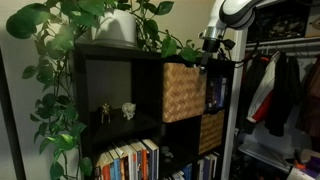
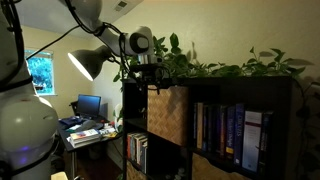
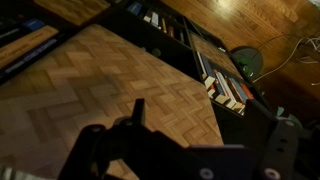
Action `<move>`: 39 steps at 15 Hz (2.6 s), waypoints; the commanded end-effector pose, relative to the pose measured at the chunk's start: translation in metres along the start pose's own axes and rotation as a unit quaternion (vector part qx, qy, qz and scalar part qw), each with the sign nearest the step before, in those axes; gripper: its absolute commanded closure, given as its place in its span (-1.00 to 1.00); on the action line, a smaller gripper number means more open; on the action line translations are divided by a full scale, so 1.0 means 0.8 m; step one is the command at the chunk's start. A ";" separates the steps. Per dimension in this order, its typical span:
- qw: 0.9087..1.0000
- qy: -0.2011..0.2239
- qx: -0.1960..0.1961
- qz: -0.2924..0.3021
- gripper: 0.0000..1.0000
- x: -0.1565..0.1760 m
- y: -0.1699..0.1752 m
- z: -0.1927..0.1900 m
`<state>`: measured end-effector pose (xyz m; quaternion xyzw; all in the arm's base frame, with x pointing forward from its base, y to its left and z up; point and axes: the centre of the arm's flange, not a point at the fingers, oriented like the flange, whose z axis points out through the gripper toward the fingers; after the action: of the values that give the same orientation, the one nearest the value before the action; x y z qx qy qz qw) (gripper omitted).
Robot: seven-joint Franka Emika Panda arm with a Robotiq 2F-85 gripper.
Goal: Pull out the brown basket then remove the socks from there and put them on the top of the cabinet then push the basket
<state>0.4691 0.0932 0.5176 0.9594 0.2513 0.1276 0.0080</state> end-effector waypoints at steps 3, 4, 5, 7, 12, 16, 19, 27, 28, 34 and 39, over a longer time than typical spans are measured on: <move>0.989 0.096 -0.097 -0.059 -1.00 -0.002 -0.014 -0.024; 0.985 0.113 -0.119 -0.062 -1.00 0.002 -0.015 -0.023; 0.980 0.131 -0.135 -0.071 -1.00 0.005 -0.016 -0.021; 0.973 0.155 -0.154 -0.079 -1.00 0.010 -0.019 -0.014; 0.970 0.168 -0.156 -0.074 -1.00 0.005 -0.019 0.001; 0.968 0.184 -0.149 -0.086 -1.00 0.003 -0.019 0.016; 0.967 0.187 -0.149 -0.092 -1.00 0.004 -0.019 0.027; 0.973 0.169 -0.124 -0.100 -1.00 0.005 -0.017 0.035; 0.973 0.165 -0.119 -0.105 -1.00 0.004 -0.017 0.037; 0.989 0.085 -0.065 -0.105 -1.00 0.000 -0.013 0.024; 0.992 0.036 -0.039 -0.114 -1.00 -0.004 -0.017 0.013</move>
<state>0.4805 0.1061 0.5178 0.9060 0.3467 0.2314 0.0734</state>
